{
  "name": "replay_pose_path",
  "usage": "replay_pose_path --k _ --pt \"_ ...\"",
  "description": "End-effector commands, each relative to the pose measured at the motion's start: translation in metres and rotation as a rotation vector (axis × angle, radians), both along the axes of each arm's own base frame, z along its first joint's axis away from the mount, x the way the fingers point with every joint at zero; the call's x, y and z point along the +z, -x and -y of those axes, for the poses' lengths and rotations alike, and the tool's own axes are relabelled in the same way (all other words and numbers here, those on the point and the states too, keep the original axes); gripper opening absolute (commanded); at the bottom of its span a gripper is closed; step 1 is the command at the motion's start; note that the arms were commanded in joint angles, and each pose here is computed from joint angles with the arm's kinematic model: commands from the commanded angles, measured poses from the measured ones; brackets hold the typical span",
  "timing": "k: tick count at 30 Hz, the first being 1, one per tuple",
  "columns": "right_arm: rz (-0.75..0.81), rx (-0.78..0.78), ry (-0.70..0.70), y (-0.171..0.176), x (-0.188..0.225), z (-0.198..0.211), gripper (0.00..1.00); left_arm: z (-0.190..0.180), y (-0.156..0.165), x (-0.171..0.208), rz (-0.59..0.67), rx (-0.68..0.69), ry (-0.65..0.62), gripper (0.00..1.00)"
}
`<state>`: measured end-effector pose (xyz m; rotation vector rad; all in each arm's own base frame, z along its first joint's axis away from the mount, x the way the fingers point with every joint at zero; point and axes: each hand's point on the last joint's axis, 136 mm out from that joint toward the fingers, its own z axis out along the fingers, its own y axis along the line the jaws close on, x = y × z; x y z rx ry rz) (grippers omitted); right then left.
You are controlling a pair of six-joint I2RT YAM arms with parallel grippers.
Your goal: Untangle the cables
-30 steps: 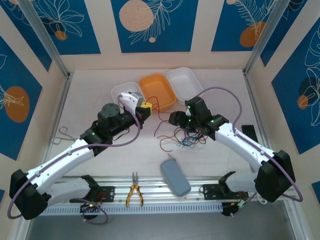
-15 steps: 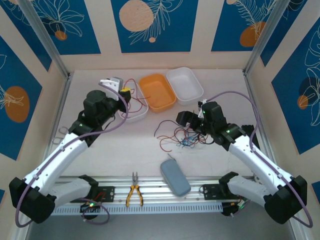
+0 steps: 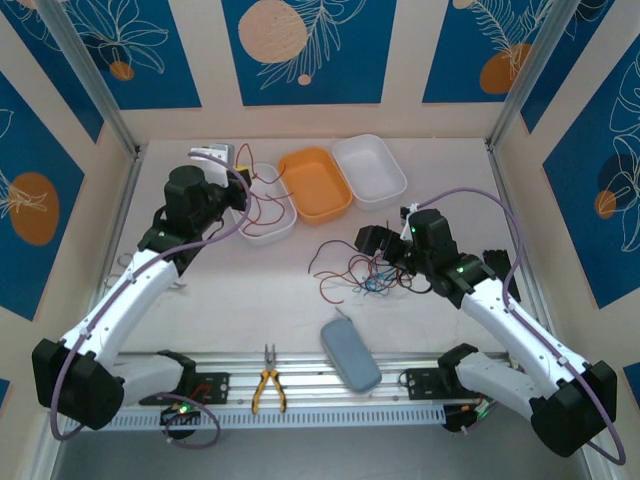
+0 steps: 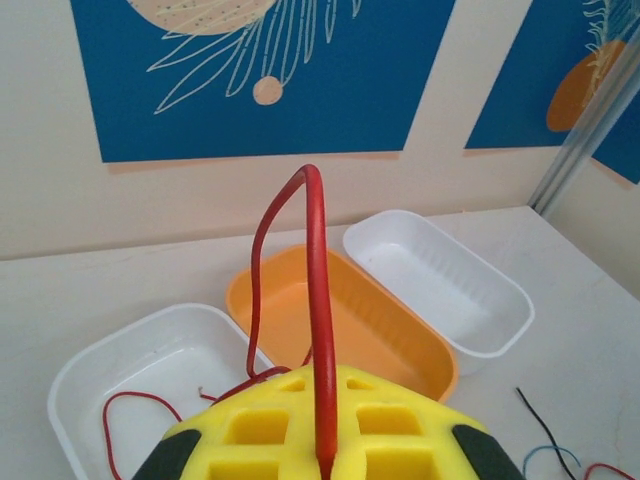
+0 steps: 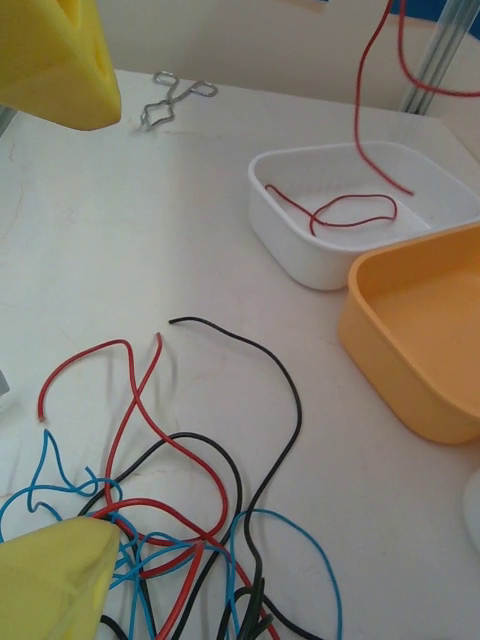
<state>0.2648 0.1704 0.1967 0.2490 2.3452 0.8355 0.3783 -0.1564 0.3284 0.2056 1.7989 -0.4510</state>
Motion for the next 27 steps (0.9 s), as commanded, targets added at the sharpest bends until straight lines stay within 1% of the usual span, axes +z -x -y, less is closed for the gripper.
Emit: replay_pose_path --k 1,9,17,27 --pt "-0.006 -0.014 0.020 0.001 -0.002 0.005 0.99 -0.010 -0.009 0.013 0.019 0.057 0.024 0.00" --pt "-0.018 -0.027 0.021 -0.001 -0.006 0.005 0.99 -0.015 -0.022 -0.022 -0.066 0.107 0.005 0.00" --pt "-0.050 -0.063 0.035 -0.002 -0.013 0.010 0.99 -0.029 -0.031 -0.071 -0.196 0.200 -0.088 0.00" --pt "-0.042 -0.090 0.043 0.003 -0.009 0.018 0.99 -0.017 -0.044 -0.123 -0.326 0.173 -0.110 0.00"
